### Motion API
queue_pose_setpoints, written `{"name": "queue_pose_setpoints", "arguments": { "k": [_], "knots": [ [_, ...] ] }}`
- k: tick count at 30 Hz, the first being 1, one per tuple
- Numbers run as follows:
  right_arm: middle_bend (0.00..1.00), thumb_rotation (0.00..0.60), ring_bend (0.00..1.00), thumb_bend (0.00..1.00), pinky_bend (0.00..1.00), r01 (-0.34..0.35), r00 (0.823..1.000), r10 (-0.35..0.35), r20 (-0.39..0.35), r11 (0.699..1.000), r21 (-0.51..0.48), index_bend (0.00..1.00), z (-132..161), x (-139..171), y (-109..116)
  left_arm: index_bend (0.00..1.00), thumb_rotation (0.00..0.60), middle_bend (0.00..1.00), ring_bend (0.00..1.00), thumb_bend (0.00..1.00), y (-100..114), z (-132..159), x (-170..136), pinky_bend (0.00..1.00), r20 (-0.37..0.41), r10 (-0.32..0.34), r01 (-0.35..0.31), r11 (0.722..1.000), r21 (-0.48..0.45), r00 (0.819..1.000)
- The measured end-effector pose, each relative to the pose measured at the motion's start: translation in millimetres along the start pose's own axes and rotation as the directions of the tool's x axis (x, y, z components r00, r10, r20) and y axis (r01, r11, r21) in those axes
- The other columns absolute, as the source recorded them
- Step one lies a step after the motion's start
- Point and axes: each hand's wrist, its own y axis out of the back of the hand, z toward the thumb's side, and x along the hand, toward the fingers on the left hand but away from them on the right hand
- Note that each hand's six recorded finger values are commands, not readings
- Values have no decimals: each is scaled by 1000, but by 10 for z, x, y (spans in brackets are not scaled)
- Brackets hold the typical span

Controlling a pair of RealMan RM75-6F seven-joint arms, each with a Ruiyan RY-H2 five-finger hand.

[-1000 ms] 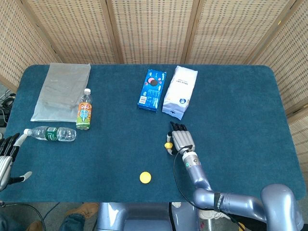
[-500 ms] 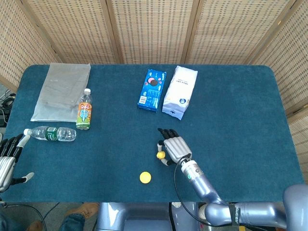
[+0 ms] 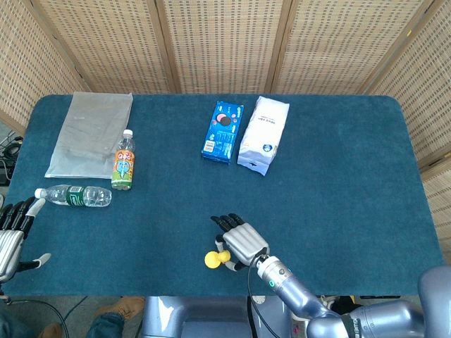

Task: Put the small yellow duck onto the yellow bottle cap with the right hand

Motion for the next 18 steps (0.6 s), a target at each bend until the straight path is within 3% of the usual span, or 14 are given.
{"name": "queue_pose_setpoints", "arguments": {
  "k": [8, 18],
  "knots": [
    [0, 600, 0, 312, 0, -34, 999, 34, -6, 997, 66, 573, 164, -177, -202, 0, 600, 0, 0, 50, -13, -24, 33, 0, -6, -9, 9, 1000, -5, 1000],
    [0, 600, 0, 311, 0, -37, 999, 35, 20, 996, 84, 573, 189, -276, -253, 0, 600, 0, 0, 51, -4, -33, 32, 0, -7, -9, 9, 1000, -8, 1000]
  ]
}}
